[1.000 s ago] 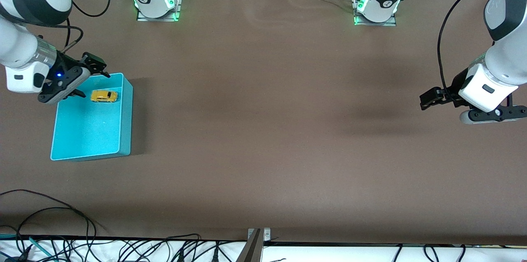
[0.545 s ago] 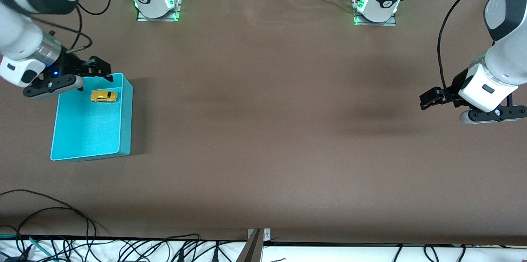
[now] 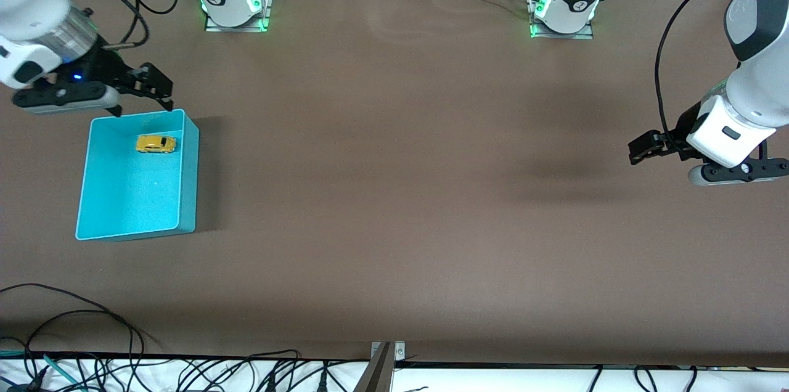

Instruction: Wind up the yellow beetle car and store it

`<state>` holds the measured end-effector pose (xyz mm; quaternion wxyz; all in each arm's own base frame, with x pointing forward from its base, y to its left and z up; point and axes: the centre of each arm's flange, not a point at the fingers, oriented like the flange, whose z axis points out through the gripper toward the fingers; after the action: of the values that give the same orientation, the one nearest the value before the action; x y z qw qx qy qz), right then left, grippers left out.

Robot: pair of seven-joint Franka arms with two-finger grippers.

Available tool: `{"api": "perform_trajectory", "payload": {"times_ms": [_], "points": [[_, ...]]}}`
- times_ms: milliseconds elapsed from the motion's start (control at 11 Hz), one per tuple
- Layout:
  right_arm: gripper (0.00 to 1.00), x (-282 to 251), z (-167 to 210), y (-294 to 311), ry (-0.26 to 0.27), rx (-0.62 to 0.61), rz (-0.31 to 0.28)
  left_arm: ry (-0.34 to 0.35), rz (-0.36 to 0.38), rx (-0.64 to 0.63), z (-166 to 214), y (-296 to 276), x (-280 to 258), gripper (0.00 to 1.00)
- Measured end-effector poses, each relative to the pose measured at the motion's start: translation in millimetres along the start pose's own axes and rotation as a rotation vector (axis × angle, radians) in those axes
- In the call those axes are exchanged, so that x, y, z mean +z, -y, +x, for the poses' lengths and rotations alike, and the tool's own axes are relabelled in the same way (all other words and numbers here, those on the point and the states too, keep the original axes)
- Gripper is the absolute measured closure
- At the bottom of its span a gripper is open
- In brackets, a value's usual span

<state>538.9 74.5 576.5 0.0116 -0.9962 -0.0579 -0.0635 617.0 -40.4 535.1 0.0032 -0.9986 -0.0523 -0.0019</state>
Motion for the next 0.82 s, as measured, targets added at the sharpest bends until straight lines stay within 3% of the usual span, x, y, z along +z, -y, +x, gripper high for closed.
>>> {"api": "perform_trajectory", "payload": {"times_ms": [818], "points": [[0.0, -3, 10, -49, 0.001, 0.03, -0.021, 0.0, 0.0, 0.0, 0, 0, 0, 0.0]]}}
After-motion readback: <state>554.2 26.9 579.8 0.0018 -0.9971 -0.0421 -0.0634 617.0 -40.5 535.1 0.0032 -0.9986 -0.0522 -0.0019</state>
